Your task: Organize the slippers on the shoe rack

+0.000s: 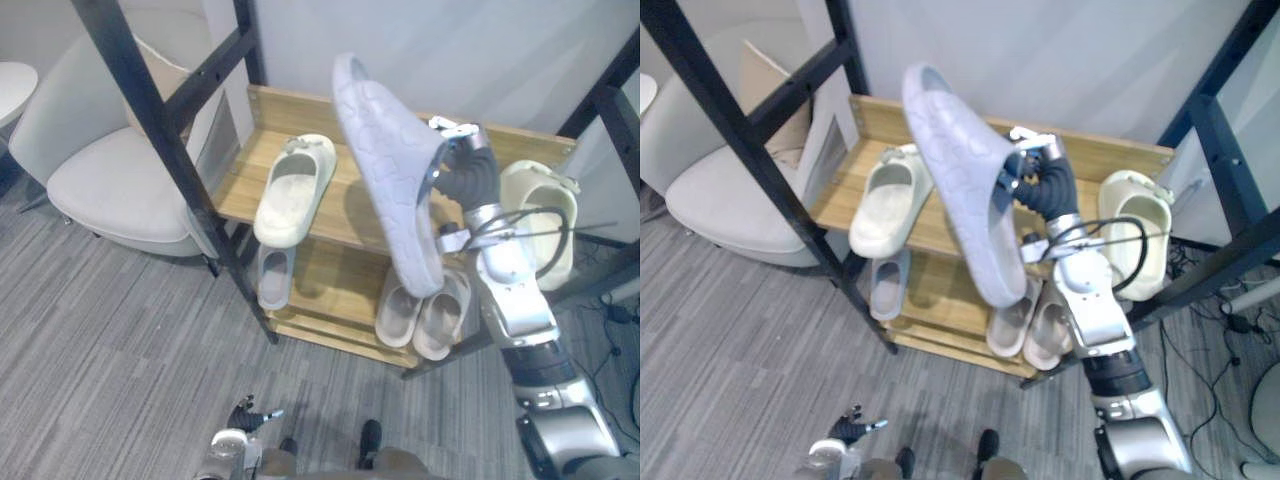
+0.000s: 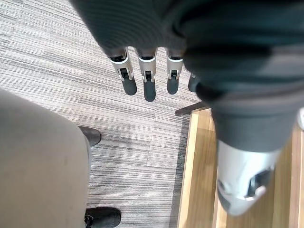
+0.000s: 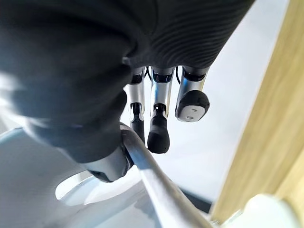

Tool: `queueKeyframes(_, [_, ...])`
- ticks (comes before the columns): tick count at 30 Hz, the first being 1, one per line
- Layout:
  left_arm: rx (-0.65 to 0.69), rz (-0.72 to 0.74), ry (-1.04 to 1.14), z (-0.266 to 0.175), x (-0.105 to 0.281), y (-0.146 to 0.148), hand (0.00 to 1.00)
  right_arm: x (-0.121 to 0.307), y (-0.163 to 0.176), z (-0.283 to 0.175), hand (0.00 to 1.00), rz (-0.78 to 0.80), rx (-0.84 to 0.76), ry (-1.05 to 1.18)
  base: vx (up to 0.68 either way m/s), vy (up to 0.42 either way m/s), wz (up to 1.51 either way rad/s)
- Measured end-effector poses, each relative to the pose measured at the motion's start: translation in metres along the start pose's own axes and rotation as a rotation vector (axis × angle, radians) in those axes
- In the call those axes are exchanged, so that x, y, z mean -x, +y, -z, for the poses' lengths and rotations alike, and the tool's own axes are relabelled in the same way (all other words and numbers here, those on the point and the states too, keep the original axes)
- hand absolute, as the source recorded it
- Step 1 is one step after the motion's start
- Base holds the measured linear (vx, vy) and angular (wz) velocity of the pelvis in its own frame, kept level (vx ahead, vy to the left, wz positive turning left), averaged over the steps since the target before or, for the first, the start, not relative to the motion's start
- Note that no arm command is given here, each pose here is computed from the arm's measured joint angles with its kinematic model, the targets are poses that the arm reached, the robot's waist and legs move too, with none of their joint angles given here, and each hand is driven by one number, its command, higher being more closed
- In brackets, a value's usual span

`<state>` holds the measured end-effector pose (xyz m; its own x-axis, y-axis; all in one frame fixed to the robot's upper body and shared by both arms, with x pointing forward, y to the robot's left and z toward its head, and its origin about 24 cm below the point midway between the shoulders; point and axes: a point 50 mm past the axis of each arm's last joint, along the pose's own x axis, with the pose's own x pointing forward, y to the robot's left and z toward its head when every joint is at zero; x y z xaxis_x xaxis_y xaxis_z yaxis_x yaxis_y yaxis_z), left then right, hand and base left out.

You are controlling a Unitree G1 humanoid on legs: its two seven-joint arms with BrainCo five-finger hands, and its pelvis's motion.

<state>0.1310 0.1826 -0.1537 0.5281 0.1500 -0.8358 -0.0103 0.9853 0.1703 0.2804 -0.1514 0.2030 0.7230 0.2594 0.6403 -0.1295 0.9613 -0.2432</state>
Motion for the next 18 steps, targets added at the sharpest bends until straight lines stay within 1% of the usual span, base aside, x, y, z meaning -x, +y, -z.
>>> queueKeyframes(8, [-0.021, 0.002, 0.011, 0.003, 0.000, 0.000, 0.00, 0.045, 0.017, 0.013, 1.00, -0.105, -0.096, 0.121, -0.04, -0.004, -0.02])
queueKeyframes(9, [-0.024, 0.002, 0.014, 0.004, 0.000, 0.000, 0.00, 0.057, 0.025, 0.019, 1.00, -0.147, -0.127, 0.171, -0.05, -0.002, -0.08])
queueKeyframes(12, [-0.029, 0.002, 0.008, 0.002, 0.000, 0.001, 0.00, 0.072, 0.038, 0.027, 1.00, -0.222, -0.147, 0.240, -0.06, 0.007, -0.16])
queueKeyframes(13, [-0.050, 0.003, -0.002, -0.002, -0.001, 0.003, 0.00, 0.079, 0.043, 0.030, 1.00, -0.270, -0.150, 0.271, -0.12, 0.001, 0.03])
queueKeyframes(14, [-0.060, 0.005, -0.016, -0.007, -0.002, 0.003, 0.00, 0.081, 0.045, 0.031, 1.00, -0.298, -0.143, 0.283, -0.21, -0.013, 0.18])
queueKeyframes(18, [-0.068, 0.005, -0.119, -0.047, -0.010, 0.002, 0.00, 0.088, 0.043, 0.040, 1.00, -0.442, -0.030, 0.343, -0.26, -0.021, 0.29])
